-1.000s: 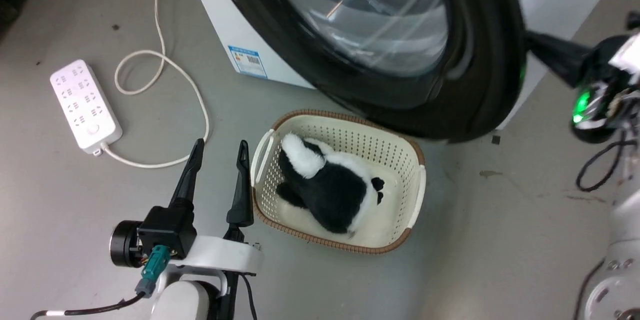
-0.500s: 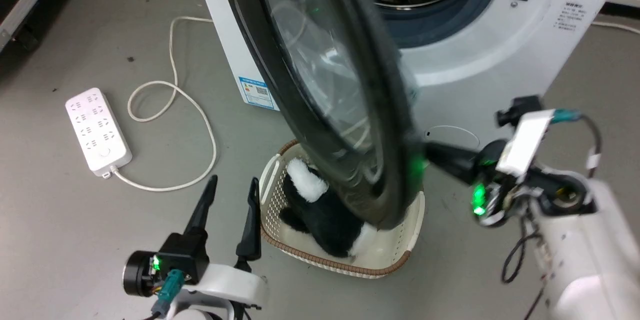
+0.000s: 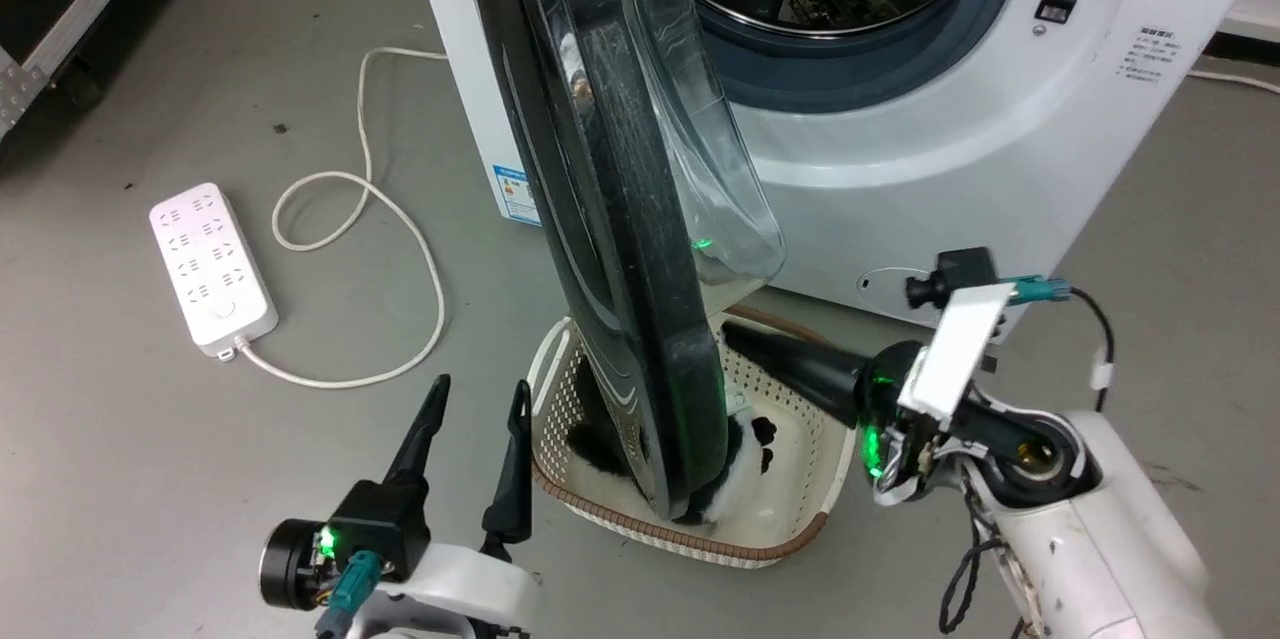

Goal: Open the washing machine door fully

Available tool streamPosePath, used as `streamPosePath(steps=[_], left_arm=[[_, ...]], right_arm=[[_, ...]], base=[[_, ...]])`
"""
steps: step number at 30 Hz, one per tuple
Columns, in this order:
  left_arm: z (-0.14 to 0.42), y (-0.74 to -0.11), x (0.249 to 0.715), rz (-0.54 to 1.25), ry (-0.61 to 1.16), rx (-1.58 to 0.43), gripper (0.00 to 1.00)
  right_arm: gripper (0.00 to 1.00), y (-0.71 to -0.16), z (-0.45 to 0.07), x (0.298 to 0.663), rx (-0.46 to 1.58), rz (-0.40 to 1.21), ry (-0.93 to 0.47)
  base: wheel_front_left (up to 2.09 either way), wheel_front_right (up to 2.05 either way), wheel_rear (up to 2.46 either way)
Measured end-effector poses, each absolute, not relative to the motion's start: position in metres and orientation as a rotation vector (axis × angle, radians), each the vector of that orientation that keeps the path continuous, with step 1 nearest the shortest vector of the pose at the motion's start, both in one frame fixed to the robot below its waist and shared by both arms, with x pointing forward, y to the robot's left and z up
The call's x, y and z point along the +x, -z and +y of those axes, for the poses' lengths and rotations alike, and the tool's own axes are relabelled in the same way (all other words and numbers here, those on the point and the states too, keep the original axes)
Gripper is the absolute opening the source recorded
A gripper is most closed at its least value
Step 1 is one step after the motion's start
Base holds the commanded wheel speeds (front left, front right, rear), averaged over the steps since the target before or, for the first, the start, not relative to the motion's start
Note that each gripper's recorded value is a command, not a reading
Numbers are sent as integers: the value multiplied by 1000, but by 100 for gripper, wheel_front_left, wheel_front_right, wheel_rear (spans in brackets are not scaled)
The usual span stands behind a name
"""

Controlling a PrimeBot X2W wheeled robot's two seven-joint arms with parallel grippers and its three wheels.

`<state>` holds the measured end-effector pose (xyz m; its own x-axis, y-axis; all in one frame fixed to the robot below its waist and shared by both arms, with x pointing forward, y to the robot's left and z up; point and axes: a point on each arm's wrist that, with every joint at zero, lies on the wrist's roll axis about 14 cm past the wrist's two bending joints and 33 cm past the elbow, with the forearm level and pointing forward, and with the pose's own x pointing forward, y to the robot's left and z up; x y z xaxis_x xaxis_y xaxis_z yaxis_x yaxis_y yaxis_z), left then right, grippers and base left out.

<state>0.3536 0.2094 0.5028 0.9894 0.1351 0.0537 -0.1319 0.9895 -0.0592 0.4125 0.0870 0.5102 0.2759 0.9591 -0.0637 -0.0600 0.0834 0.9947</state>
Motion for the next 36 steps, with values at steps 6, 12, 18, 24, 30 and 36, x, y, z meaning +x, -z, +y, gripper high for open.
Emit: streamPosePath(steps=[6, 12, 18, 24, 30, 36], left_arm=[[205, -503, 357, -61, -107, -64, 100], [200, -509, 367, -84, -58, -79, 100], [194, -517, 374, -112, -14, -94, 100], [179, -515, 370, -105, 44, -107, 100], [171, -514, 368, -102, 69, -122, 100], [167, -508, 365, -86, 78, -126, 100]], right_arm=[[100, -528, 47, 449, 1141, 744, -857], [100, -578, -55, 478, 620, 132, -595], [100, -586, -120, 456, 195, -170, -421], [100, -579, -169, 421, 48, -262, -234], [100, -551, -177, 387, 23, -211, -153], [100, -537, -172, 371, 24, -175, -132]], base=[[0, 0, 0], [0, 0, 0], [0, 0, 0], [0, 0, 0], [0, 0, 0], [0, 0, 0]])
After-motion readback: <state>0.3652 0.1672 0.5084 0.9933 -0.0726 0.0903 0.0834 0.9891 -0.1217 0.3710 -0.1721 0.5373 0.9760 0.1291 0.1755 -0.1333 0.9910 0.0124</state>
